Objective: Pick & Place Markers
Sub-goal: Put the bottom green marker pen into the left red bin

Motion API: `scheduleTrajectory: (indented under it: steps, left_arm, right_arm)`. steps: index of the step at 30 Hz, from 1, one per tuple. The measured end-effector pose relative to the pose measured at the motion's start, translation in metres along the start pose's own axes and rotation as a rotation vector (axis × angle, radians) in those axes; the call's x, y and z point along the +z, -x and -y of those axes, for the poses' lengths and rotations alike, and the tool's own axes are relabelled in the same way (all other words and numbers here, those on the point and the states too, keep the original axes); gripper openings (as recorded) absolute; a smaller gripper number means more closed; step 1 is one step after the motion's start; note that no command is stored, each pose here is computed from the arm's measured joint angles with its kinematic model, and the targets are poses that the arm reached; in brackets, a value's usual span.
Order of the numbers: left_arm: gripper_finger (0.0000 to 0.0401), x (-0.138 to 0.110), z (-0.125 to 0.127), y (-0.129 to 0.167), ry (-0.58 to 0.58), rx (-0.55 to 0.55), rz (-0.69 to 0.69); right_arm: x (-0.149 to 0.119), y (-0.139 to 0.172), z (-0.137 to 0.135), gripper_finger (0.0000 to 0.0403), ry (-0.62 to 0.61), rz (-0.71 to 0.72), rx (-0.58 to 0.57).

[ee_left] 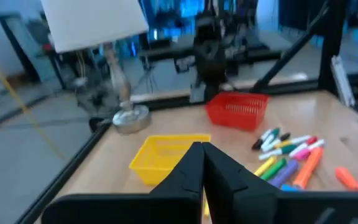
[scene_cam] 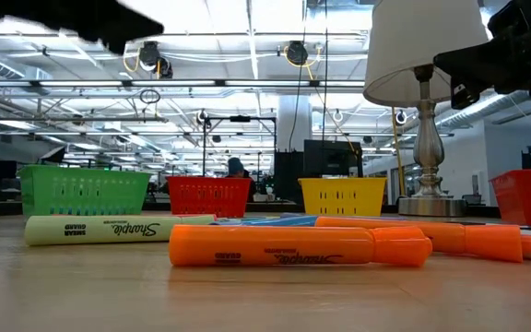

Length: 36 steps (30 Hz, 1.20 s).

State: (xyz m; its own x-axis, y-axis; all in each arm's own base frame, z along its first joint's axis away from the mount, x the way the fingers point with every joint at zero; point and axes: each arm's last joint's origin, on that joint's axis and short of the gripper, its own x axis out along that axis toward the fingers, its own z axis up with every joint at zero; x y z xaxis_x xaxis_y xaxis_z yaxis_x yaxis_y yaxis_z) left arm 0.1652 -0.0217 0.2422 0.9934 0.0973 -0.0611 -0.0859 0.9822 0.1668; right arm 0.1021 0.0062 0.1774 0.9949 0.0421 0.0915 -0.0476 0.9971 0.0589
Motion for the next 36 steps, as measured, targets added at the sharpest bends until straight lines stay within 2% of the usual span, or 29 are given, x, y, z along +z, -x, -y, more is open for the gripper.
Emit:
scheduleTrajectory:
  steps: [5,9,13,18,22,26,31,33,36]
  left_arm:
    - [0.0004,-0.056,-0.004,0.014,0.02,0.064,0.038]
    - [0.0003,-0.073,-0.009,0.022,0.06,0.119,0.117]
    - [0.0003,-0.077,-0.009,0.021,0.003,0.12,0.064]
    - [0.0007,-0.078,-0.009,0.021,-0.038,0.117,0.055]
    - [0.0008,-0.071,-0.01,0.022,-0.029,0.122,0.13]
    - [0.0004,-0.071,-0.01,0.022,-0.019,0.123,0.135]
    - [0.0025,-0.071,-0.01,0.022,-0.06,0.134,0.131]
    - [0.0031,-0.071,-0.01,0.022,-0.057,0.143,0.122]
    - [0.0036,-0.073,-0.01,0.021,-0.074,0.145,0.1]
  right_arm:
    - [-0.001,0.0,0.0,0.0,0.005,-0.009,0.0]
    - [0.002,0.0,0.0,0.0,-0.01,0.021,0.002]
    - [0.002,0.0,0.0,0.0,0.004,0.024,0.001]
    - [0.006,0.0,0.0,0.0,0.093,0.061,0.0]
    - [0.01,0.0,-0.001,0.0,0.037,0.101,0.006]
    - [0.014,0.001,-0.002,0.0,0.037,0.141,0.034]
    - [0.007,-0.007,0.001,0.0,0.013,0.052,-0.047]
    - [-0.001,-0.014,0.003,0.0,0.002,-0.048,-0.116]
    - [0.004,-0.031,0.005,0.0,-0.031,-0.146,-0.222]
